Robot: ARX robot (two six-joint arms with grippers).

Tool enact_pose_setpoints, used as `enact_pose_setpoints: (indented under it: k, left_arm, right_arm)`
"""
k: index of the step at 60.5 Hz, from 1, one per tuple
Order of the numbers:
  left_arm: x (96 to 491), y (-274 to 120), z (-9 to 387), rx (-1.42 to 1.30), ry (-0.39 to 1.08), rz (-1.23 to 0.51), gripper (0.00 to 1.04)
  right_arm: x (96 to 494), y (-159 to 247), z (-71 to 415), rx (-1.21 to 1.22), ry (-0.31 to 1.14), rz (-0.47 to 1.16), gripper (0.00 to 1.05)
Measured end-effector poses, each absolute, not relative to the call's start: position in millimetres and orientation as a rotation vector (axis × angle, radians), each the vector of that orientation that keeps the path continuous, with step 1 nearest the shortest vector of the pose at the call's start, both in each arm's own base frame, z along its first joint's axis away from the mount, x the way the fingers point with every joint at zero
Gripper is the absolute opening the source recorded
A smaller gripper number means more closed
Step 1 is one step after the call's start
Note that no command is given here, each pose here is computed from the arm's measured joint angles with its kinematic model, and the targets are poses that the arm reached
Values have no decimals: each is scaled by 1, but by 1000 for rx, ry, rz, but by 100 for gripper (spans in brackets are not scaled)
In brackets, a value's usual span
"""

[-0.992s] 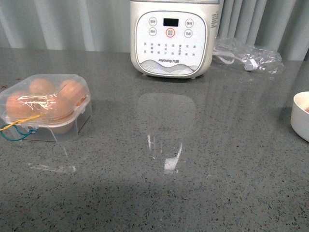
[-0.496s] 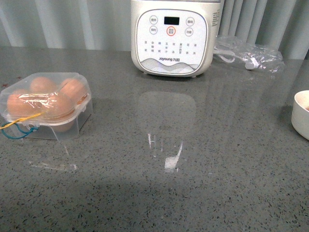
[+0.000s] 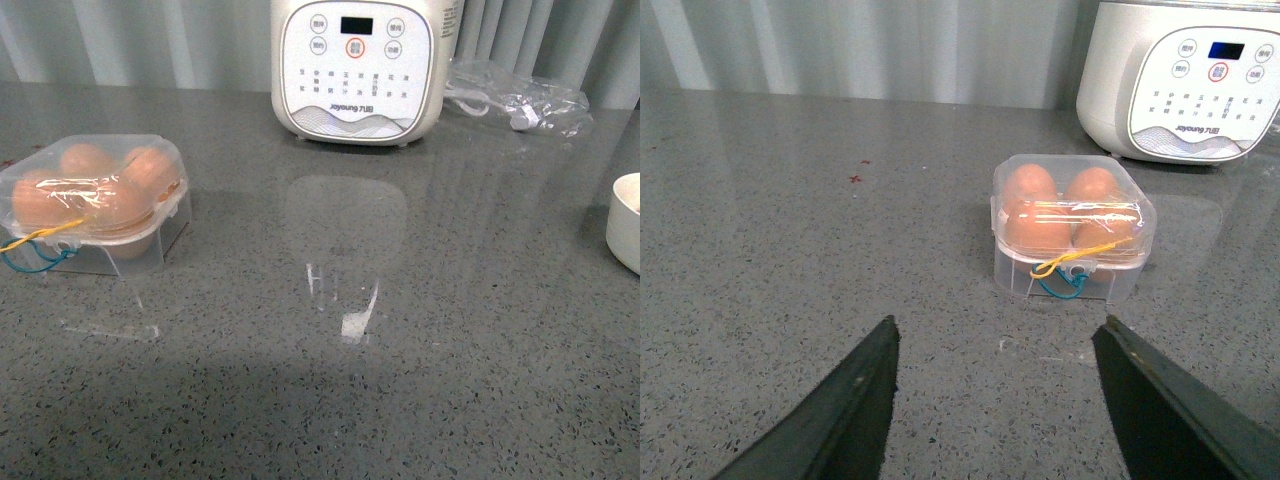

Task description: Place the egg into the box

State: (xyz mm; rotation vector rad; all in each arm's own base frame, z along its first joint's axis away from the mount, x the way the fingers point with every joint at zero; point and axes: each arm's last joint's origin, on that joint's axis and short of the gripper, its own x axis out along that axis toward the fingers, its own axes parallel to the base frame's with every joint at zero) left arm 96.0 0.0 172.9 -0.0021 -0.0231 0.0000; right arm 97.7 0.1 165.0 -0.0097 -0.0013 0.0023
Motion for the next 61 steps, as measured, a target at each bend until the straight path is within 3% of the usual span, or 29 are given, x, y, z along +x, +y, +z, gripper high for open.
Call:
enact_pose_setpoints:
  k: [8,61]
  left_arm:
    - [96,0,173,-2,-23,0,100]
    - [96,0,173,-2,-23,0,98]
  right_arm:
    - [98,0,165,-10,-1,2,98]
    - [98,0,165,-10,-1,2,98]
